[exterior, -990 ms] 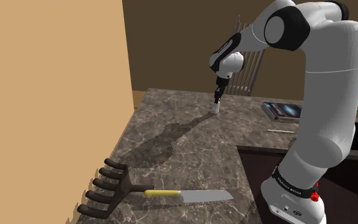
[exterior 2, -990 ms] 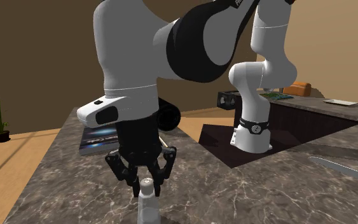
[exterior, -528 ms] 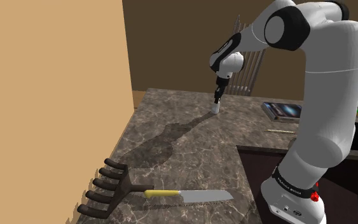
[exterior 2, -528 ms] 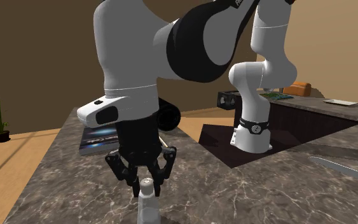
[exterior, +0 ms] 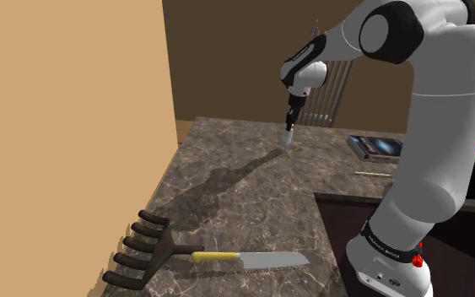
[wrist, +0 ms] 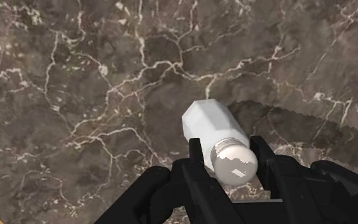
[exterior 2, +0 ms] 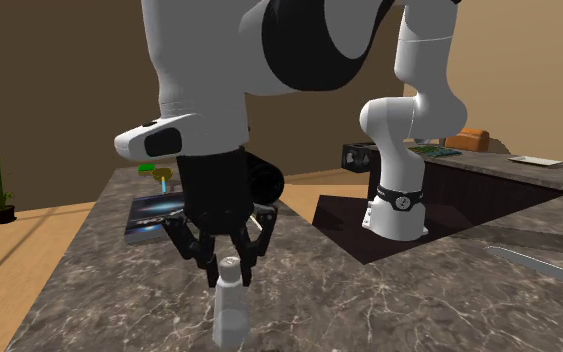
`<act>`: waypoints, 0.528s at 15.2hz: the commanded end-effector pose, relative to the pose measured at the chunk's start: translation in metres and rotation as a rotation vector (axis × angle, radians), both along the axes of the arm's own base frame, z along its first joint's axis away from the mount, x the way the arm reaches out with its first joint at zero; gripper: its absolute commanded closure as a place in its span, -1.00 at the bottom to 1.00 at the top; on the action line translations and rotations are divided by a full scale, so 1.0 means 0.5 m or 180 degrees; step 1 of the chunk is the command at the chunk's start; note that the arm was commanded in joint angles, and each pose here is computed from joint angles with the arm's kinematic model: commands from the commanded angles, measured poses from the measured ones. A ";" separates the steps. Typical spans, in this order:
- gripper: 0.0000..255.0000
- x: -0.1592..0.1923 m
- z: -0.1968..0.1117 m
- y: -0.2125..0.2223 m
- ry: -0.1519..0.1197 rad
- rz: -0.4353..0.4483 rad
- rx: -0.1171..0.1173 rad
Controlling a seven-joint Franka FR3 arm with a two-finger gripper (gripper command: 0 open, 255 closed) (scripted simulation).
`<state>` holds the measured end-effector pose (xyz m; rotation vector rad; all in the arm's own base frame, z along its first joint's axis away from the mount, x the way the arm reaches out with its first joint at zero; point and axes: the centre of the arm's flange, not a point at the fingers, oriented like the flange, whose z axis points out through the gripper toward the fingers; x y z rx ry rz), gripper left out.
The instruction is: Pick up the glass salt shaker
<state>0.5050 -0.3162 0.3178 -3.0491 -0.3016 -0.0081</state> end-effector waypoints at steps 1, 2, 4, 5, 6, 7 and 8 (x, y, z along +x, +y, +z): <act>1.00 0.000 0.022 0.001 0.0001 0.0000 0.0000; 1.00 0.000 0.033 0.001 0.0001 0.0000 0.0000; 1.00 0.000 0.054 0.001 0.0001 0.0000 0.0000; 1.00 0.000 0.064 0.001 0.0001 0.0000 0.0000; 1.00 0.000 0.075 0.001 0.0001 0.0000 0.0000; 1.00 0.000 0.085 0.001 0.0001 0.0000 0.0000; 1.00 0.000 0.087 0.001 0.0001 0.0000 0.0000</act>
